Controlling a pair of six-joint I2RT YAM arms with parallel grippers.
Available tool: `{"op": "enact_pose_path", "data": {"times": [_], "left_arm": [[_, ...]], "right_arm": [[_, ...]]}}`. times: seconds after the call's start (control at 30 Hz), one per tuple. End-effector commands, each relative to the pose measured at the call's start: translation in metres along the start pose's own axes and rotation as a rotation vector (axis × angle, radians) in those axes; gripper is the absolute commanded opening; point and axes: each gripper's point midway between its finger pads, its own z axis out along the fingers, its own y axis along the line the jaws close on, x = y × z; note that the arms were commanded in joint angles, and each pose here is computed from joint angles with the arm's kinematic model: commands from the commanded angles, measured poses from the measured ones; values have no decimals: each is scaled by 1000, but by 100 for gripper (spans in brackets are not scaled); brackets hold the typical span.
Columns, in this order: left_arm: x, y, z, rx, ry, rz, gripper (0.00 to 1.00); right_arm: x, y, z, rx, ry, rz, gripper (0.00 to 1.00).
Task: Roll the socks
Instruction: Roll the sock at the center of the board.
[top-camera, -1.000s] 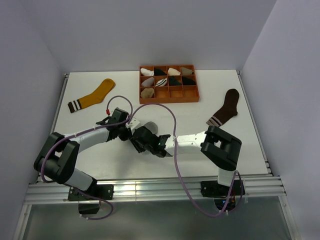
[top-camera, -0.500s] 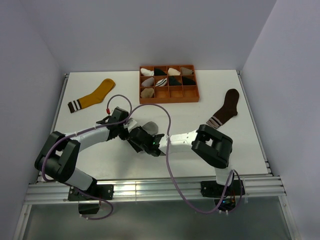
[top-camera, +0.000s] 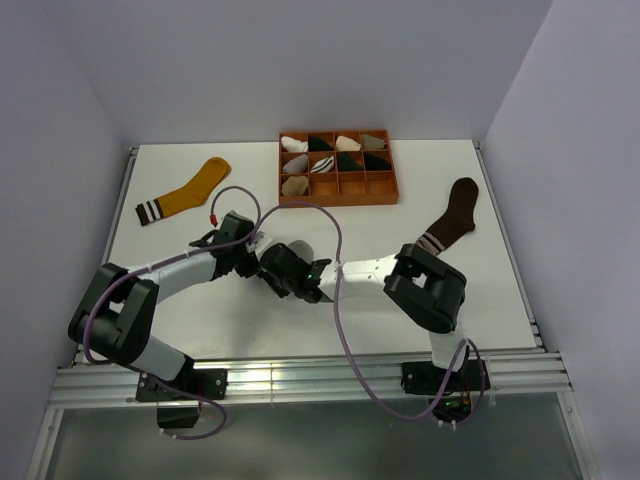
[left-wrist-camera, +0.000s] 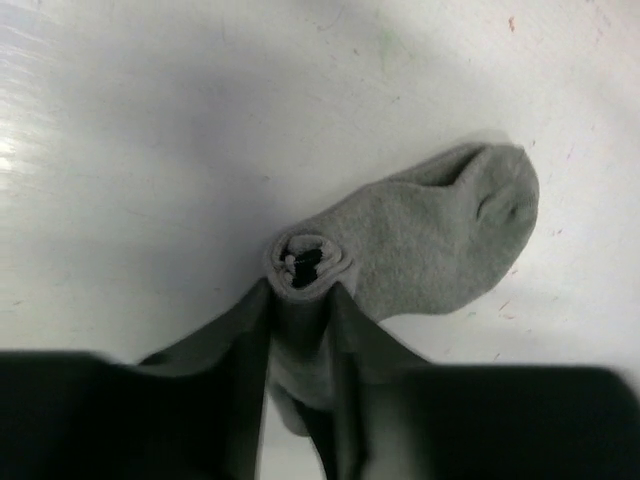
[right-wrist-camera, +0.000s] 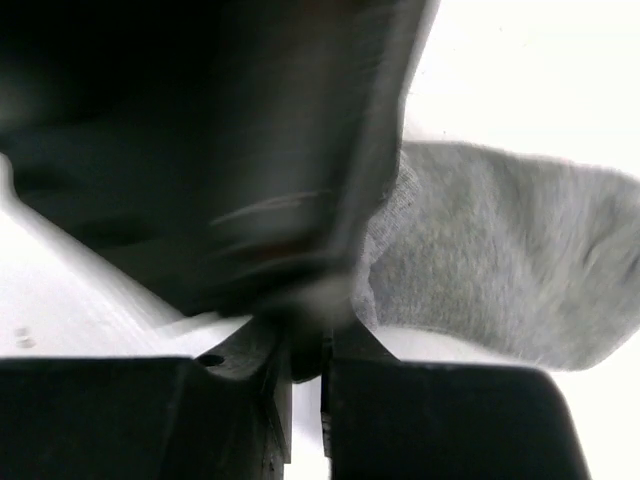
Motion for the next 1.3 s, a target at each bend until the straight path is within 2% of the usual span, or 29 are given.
{"op": "enact_pose_path", "data": {"times": [0.0, 0.2, 0.3, 0.43, 0.53, 0.93, 1.13, 1.23, 1.27], "left_arm": [[8, 4, -17, -19, -3, 43, 39], [-23, -9, -42, 63, -117, -50, 56], [-29, -8, -53, 93, -166, -93, 62], [-29, -4, -57, 144, -199, -90, 63], [-18, -7, -55, 210, -171, -79, 63], [9, -7, -32, 296, -98, -165, 63], [7, -4, -19, 292, -126, -215, 60], [11, 2, -12, 253, -105, -218, 55], [9, 8, -8, 227, -126, -222, 50]], "right_arm": [[94, -15, 2, -160, 323, 154, 0], [82, 3, -21, -446, 352, 266, 0], [75, 1, -25, -509, 379, 301, 0], [52, 9, -32, -670, 373, 358, 0], [44, 2, -28, -726, 384, 414, 0], [38, -14, -8, -791, 457, 558, 0], [43, -14, -1, -803, 481, 595, 0], [44, -15, 0, -797, 477, 603, 0], [43, -15, 1, -791, 477, 609, 0]]}}
